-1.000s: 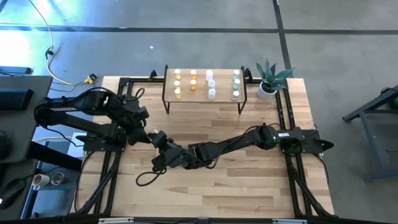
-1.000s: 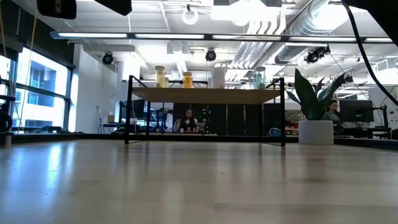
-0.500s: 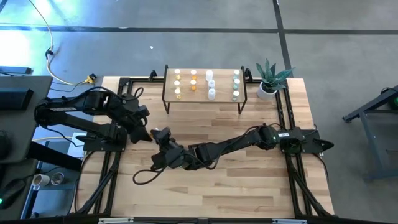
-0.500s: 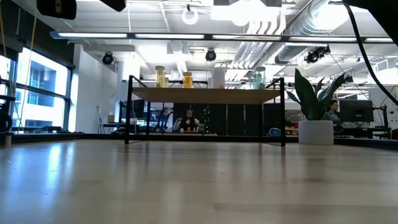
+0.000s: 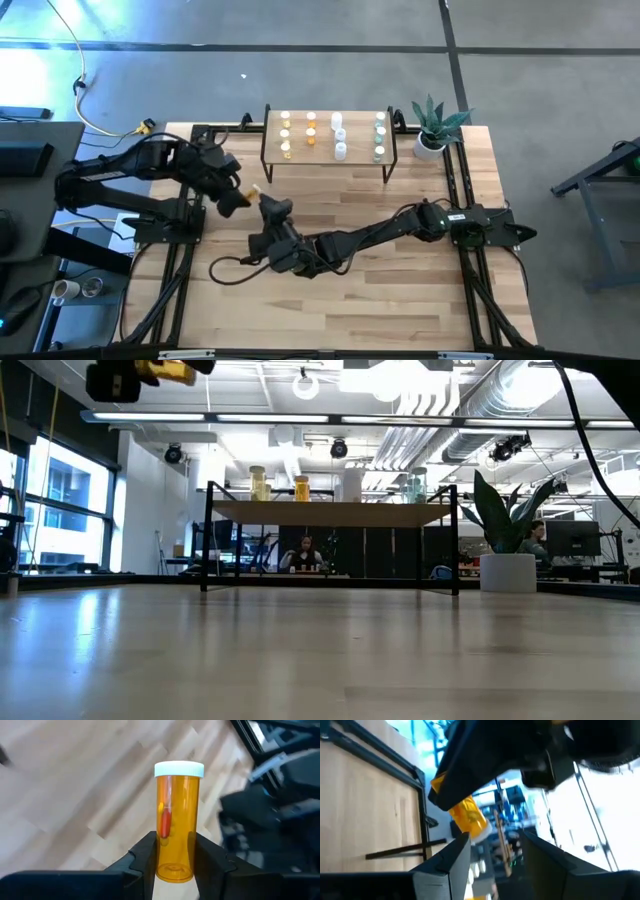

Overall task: Pick and place medicine bottles onto shelf by color
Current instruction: Put the orange pill bottle on the shelf and align it to the other orange pill bottle

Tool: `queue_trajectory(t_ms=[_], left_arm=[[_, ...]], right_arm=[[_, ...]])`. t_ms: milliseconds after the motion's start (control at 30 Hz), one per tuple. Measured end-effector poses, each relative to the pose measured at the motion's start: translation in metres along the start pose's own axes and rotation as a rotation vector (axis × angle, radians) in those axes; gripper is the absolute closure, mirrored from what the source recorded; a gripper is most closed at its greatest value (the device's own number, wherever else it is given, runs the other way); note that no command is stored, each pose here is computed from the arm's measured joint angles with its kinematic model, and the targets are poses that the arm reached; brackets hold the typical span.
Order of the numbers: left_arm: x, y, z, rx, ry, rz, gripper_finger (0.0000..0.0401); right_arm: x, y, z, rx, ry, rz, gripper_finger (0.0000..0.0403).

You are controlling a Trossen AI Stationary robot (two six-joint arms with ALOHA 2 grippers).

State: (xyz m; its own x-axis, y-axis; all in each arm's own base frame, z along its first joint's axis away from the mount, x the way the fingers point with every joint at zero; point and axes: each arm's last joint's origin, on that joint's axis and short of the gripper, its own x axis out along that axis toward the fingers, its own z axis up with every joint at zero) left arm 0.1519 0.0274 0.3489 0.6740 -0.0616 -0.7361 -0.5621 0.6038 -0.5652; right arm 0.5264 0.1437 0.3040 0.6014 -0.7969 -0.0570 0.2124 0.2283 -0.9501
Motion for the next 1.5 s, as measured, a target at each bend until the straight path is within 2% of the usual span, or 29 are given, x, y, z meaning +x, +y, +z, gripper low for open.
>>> queue_trajectory(t_ms=[200,433,667,867,1033,1233,1500], left_arm=[[-0.003,0.011,0.01,0.057,-0.101,0.101,0.0307],[-0.007,0.022,0.02,0.181,-0.194,0.241,0.0307],[-0.011,0.026,0.031,0.331,-0.263,0.274,0.0307],[-0.014,0.031,0.038,0.404,-0.302,0.309,0.0307],[-0.017,0.036,0.042,0.416,-0.317,0.314,0.0307],[-0.02,0.041,0.046,0.41,-0.336,0.337,0.0307],[-0.023,0.039,0.053,0.413,-0.415,0.327,0.0307]], right_arm=[[0.007,-0.003,-0.006,0.118,0.121,-0.069,0.0235],[0.021,-0.007,-0.013,0.323,0.183,-0.128,0.0235],[0.041,-0.016,-0.019,0.57,0.189,-0.18,0.0235],[0.059,-0.032,-0.025,0.739,0.183,-0.237,0.0235],[0.073,-0.056,-0.034,0.81,0.179,-0.269,0.0235],[0.084,-0.095,-0.047,0.856,0.104,-0.255,0.0235],[0.085,-0.155,-0.067,0.818,-0.038,-0.188,0.0235]])
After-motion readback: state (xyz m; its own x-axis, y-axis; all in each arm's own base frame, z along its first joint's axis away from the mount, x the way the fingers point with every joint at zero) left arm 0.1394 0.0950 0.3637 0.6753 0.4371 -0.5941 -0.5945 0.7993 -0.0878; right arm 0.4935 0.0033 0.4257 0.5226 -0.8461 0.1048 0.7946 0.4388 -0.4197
